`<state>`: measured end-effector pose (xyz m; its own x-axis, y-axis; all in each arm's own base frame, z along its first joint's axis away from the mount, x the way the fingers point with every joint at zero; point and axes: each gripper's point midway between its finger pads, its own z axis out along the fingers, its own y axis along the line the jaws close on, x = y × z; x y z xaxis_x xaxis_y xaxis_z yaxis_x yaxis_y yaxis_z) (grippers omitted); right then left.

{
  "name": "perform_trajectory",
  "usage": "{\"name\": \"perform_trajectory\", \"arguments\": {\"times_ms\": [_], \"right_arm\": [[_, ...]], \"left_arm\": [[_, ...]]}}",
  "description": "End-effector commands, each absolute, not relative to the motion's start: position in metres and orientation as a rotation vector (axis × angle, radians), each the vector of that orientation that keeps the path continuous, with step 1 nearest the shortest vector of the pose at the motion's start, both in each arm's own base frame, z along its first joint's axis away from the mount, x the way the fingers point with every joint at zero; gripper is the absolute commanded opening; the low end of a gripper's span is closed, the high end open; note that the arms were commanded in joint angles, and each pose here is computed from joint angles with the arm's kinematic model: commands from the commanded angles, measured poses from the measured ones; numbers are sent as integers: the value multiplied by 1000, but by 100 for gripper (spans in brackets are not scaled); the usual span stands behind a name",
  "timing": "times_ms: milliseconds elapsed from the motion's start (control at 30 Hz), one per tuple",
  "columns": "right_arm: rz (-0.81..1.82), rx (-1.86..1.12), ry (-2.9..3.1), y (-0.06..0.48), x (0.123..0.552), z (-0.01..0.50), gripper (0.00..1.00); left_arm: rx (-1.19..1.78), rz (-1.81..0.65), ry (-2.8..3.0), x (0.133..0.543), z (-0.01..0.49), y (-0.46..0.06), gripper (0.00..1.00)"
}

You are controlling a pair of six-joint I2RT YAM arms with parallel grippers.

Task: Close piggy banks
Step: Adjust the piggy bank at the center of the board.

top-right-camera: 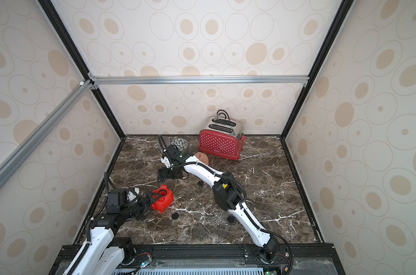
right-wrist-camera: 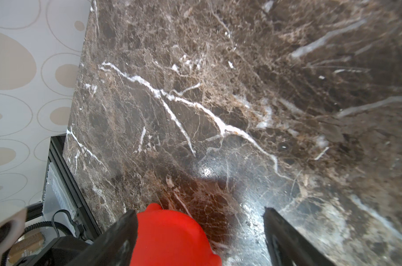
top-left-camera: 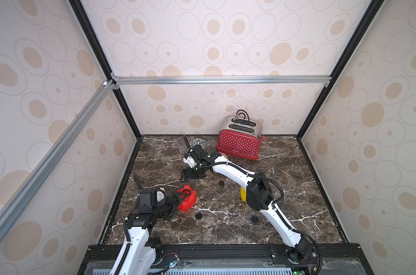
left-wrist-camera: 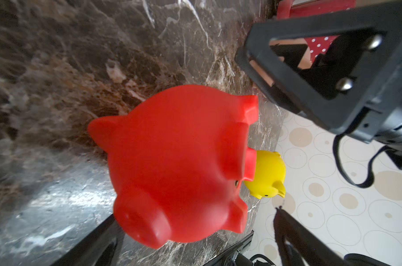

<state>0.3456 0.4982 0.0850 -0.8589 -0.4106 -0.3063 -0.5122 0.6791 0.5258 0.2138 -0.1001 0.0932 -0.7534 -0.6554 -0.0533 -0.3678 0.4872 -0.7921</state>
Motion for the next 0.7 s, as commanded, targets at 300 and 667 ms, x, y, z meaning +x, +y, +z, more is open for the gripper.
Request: {"name": "perform_trajectory", "arguments": {"times_ms": [300,667], "right_arm": [[827,-846,2812,478,326,63,87],[760,-809,2855,453,330,62,87]], "left_arm": [[-795,-1107,2435,229,89,-100,99],[-789,-1106,2428,245,92,-100,99]]}}
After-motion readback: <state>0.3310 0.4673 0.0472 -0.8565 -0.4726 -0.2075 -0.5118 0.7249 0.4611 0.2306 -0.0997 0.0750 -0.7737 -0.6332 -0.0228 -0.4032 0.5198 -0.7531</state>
